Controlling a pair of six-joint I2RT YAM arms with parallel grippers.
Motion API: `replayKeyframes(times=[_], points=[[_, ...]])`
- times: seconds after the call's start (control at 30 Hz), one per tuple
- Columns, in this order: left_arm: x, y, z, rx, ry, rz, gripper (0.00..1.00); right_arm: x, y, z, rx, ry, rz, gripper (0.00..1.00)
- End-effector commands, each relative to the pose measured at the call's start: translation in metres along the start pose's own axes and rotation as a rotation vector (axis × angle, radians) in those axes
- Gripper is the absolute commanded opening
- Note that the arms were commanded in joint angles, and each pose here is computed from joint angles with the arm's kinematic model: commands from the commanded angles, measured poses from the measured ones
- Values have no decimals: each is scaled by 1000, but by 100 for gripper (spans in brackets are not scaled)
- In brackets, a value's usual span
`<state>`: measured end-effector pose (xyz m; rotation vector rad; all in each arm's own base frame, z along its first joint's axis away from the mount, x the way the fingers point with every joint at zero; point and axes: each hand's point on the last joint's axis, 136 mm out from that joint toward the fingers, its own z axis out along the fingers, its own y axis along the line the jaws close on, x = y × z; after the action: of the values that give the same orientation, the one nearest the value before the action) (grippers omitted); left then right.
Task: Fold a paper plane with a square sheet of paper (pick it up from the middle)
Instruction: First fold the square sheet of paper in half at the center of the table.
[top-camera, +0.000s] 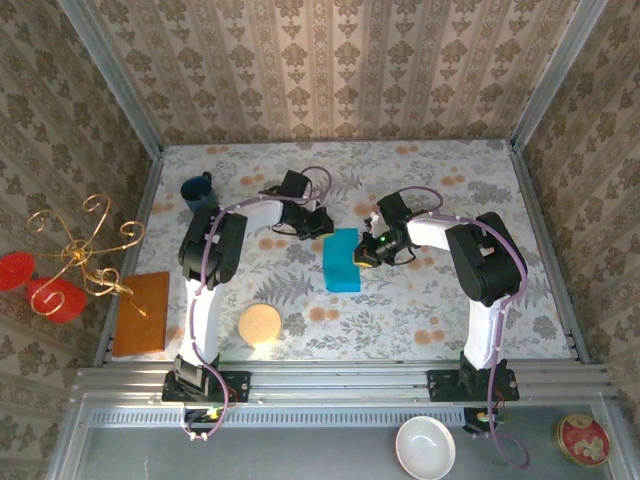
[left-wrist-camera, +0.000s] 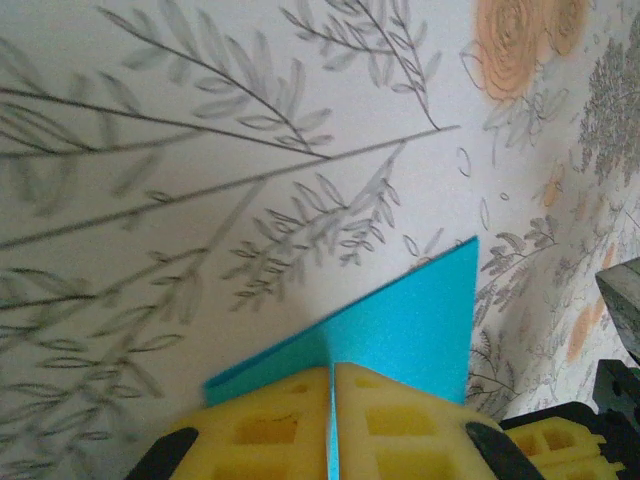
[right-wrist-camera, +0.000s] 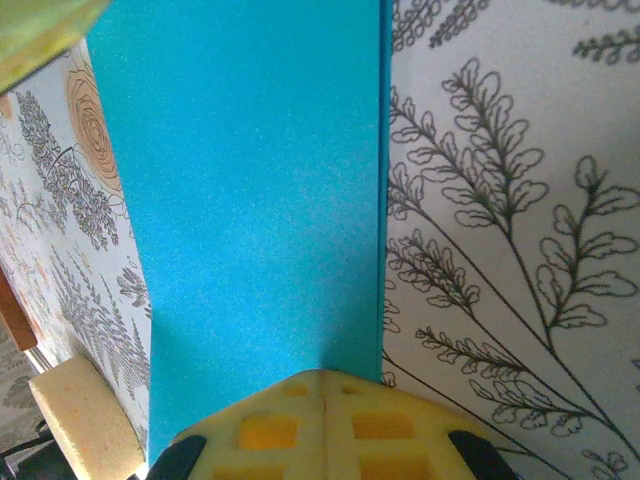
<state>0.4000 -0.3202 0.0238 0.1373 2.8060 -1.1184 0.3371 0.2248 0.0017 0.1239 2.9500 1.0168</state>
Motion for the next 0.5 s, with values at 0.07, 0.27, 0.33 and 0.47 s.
replayKeyframes(times=[0.07,0.27,0.33,0.47], points=[[-21,57,-15,-119,-48,-83,11,68,-124,17,475,166,182,2],[-41,32,-43,-126,-87,-11,12,66,-123,17,472,160,180,2],[-35,10,-48,-95,-88,19,12,66,-122,16,471,158,180,2],[5,-35,-44,-7,-47,43,12,65,-121,15,469,155,177,2]])
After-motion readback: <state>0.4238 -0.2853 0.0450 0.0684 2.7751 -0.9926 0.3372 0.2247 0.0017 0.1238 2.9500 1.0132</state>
